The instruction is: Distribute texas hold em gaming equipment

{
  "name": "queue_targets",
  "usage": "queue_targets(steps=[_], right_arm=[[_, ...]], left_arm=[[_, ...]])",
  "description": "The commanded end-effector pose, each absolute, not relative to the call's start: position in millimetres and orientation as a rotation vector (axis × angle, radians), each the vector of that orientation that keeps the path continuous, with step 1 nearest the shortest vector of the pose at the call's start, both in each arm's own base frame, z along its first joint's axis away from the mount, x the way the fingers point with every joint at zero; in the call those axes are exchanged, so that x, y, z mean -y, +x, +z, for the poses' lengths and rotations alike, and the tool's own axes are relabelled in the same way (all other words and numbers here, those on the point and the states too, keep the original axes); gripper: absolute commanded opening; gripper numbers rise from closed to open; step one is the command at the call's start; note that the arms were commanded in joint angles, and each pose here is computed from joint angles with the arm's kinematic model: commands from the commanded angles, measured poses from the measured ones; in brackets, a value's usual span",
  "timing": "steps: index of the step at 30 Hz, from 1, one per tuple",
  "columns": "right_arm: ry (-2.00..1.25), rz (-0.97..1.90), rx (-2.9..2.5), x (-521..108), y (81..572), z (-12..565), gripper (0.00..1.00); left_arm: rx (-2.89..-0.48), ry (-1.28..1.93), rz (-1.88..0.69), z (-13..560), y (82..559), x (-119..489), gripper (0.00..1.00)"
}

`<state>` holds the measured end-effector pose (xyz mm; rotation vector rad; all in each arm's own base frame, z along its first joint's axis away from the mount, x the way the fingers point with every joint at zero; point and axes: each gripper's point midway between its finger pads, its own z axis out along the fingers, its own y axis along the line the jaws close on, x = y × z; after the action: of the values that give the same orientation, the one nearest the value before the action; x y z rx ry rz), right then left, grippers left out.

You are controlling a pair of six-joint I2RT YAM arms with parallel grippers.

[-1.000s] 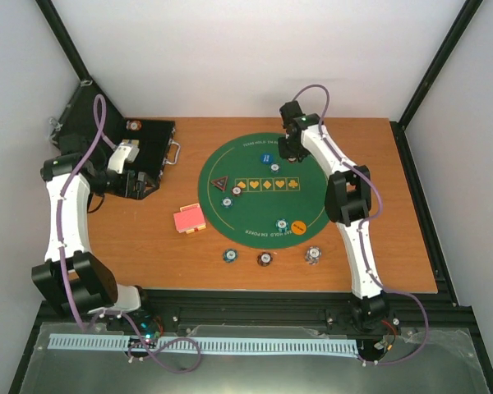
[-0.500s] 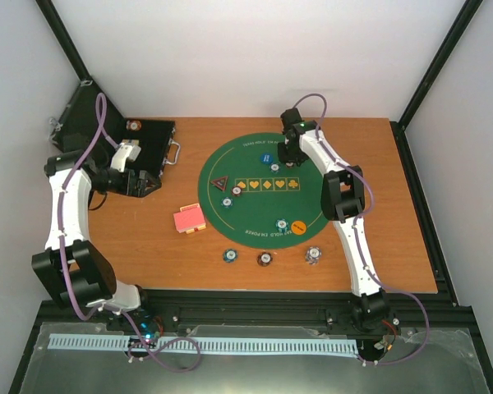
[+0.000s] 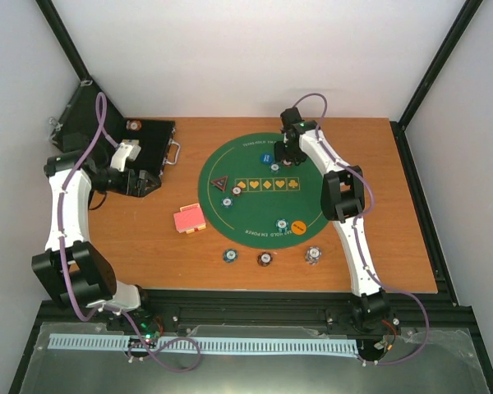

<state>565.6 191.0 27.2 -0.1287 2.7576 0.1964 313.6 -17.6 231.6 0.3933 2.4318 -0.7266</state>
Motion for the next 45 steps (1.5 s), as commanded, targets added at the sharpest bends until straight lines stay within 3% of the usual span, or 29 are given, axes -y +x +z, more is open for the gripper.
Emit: queue_targets(steps=[1, 10, 16, 21, 27, 33, 45], right_arm=[[-0.106, 0.155, -2.727, -181.8, 568.0, 53.4, 0.68], [-0.144, 0.097, -2.613, -180.9, 529.6, 156.5, 0.74], [-0.334, 0.1, -2.599, -221.6, 416.0, 171.6, 0.8], [-0.489, 0.151, -2.649, -253.8, 305.4, 144.9, 0.84], [-0.595, 0.206, -2.714, -277.6, 214.3, 99.2, 0.89], [-0.656, 0.187, -2.775, -284.2, 182.2, 60.5, 0.88], [-0.692, 0.146, -2.839, -279.5, 172.2, 19.8, 0.8]], left_arm=[[-2.384, 0.43, -0.684, 245.5, 315.2, 17.0, 1.0], [-2.38, 0.396, -0.614, 261.4, 310.6, 13.0, 1.0], [-2.386, 0.388, -0.579, 271.6, 300.4, 13.1, 1.0], [-2.38, 0.378, -0.582, 272.1, 293.0, 16.1, 1.0], [-2.402, 0.368, -0.584, 264.3, 287.8, 16.4, 1.0], [-2.385, 0.366, -0.596, 269.9, 284.0, 19.8, 1.0], [-2.362, 0.378, -0.592, 280.6, 281.6, 22.1, 1.0]])
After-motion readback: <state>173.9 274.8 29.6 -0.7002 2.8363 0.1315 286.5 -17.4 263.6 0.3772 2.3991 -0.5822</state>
